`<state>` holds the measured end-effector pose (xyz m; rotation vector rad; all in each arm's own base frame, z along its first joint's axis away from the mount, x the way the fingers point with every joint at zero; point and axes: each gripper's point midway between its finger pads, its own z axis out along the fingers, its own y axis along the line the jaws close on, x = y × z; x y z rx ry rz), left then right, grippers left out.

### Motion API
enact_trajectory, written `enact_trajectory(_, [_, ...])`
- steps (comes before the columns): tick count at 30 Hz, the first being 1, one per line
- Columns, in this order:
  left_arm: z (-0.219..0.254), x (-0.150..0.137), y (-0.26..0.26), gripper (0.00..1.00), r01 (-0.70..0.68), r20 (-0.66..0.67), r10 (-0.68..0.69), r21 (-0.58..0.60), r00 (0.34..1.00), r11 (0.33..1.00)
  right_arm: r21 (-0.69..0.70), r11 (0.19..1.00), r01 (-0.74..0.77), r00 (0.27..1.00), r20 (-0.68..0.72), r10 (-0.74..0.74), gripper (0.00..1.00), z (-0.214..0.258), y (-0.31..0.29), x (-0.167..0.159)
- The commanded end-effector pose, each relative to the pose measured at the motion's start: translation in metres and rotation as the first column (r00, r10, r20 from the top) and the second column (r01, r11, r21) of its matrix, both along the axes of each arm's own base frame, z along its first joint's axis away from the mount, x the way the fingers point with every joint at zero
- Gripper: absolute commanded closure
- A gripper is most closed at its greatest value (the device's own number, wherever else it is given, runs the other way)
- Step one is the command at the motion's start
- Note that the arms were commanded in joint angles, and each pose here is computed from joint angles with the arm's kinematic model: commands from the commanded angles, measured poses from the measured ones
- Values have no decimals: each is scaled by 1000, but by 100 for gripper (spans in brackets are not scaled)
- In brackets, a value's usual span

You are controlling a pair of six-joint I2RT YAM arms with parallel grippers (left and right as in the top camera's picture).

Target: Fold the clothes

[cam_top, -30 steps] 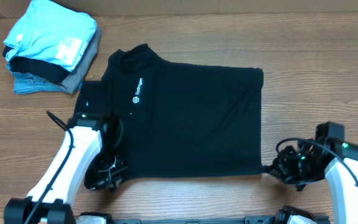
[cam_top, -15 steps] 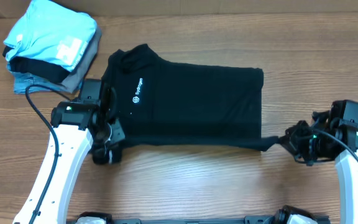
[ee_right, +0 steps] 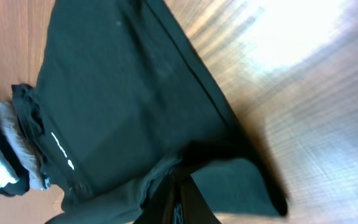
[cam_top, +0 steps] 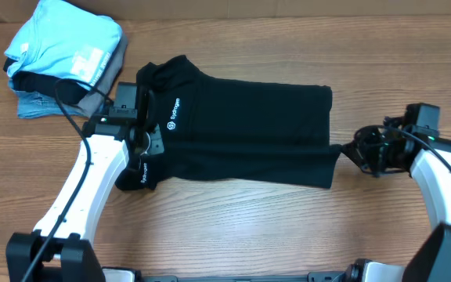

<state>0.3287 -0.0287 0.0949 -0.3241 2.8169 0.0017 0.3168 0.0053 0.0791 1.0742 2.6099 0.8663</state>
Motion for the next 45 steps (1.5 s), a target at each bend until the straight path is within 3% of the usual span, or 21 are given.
enact_trajectory(1, [-2,18,8,83,29,33,-32,69,999,997,25,1000,-18,1000,26,17,96,0,11,17])
enact_trajectory(3, [-6,21,8,70,28,33,-31,71,999,997,14,999,-33,998,45,32,88,-1,14,23])
enact_trajectory(5, [-7,22,10,56,24,32,-26,79,999,997,-14,998,-59,995,85,60,59,1,12,28])
enact_trajectory(6, [-7,21,11,50,20,30,-23,82,999,996,-29,997,-73,992,102,76,52,2,9,29])
enact_trajectory(9, [-2,17,19,37,3,5,-3,84,1000,996,-41,995,-90,992,84,94,45,2,-2,21])
enact_trajectory(18, [-5,-28,36,32,37,-204,-17,93,979,995,-33,980,-196,968,-166,188,40,-13,-7,-48])
enact_trajectory(20, [-17,-27,25,32,104,-197,-94,39,976,994,-28,976,-214,960,-193,205,40,-18,-1,-56])
enact_trajectory(23, [-33,-26,-3,32,215,-178,-228,-92,957,972,-29,969,-246,953,-190,236,41,-23,8,-57])
enact_trajectory(26, [-46,-39,-18,39,244,-225,-275,-156,935,957,-31,966,-257,951,-186,247,43,-23,12,-56])
enact_trajectory(34, [-75,-56,-8,41,249,-341,-254,-61,905,967,-37,966,-257,953,-177,247,44,-23,11,-54])
enact_trajectory(39, [-79,-59,-10,54,239,-365,-243,-55,899,969,-38,966,-257,953,-174,247,44,-23,11,-53])
enact_trajectory(41, [-79,-61,-6,63,243,-376,-236,-32,896,970,-39,966,-257,953,-174,247,45,-23,11,-53])
enact_trajectory(43, [-79,-64,-4,63,243,-387,-234,-27,892,970,-39,966,-257,953,-173,247,45,-23,11,-53])
enact_trajectory(45, [-79,-67,-4,51,245,-398,-236,-28,887,969,-39,966,-257,953,-173,247,46,-23,11,-53])
